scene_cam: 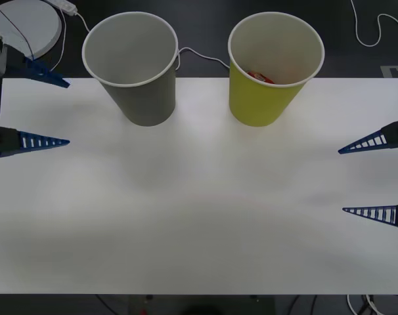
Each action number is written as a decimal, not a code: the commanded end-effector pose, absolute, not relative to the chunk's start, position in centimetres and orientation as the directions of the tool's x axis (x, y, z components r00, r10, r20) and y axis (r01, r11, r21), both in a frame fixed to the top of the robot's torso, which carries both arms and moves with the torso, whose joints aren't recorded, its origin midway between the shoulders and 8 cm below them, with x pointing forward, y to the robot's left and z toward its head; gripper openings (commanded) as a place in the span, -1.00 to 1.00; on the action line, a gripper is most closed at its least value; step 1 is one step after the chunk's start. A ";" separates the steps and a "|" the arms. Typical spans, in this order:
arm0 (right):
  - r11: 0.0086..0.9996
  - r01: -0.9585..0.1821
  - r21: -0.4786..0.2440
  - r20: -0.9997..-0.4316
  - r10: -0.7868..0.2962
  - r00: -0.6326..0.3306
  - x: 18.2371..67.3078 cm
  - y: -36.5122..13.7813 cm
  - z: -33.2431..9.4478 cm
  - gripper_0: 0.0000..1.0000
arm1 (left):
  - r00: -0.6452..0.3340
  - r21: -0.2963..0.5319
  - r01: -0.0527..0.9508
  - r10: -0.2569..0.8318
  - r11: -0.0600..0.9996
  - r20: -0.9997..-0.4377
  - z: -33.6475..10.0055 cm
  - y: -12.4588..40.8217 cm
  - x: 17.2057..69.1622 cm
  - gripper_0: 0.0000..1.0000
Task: Put the can into the green bin and the plastic bottle into the gray bin
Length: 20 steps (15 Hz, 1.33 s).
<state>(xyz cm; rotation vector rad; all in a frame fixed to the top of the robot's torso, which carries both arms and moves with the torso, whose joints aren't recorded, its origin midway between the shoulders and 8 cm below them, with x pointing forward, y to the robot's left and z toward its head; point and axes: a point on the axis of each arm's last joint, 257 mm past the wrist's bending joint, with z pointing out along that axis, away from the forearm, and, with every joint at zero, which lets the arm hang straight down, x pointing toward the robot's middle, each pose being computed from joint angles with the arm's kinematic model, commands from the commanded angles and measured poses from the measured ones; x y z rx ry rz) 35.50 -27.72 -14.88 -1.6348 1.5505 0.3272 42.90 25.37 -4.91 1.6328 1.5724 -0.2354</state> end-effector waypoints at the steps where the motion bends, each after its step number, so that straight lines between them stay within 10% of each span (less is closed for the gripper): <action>1: 0.116 -0.916 -0.385 -0.688 -0.697 0.201 35.5 -27.7 -14.9 1.00 | 0.230 0.444 0.890 0.738 0.105 -0.635 -7.8 27.8 41.2 1.00; 20: 0.116 -0.916 -0.385 -0.688 -0.697 0.201 35.5 -27.7 -14.9 1.00 | 0.330 0.438 0.897 0.756 -0.064 -0.566 -18.4 32.2 38.1 1.00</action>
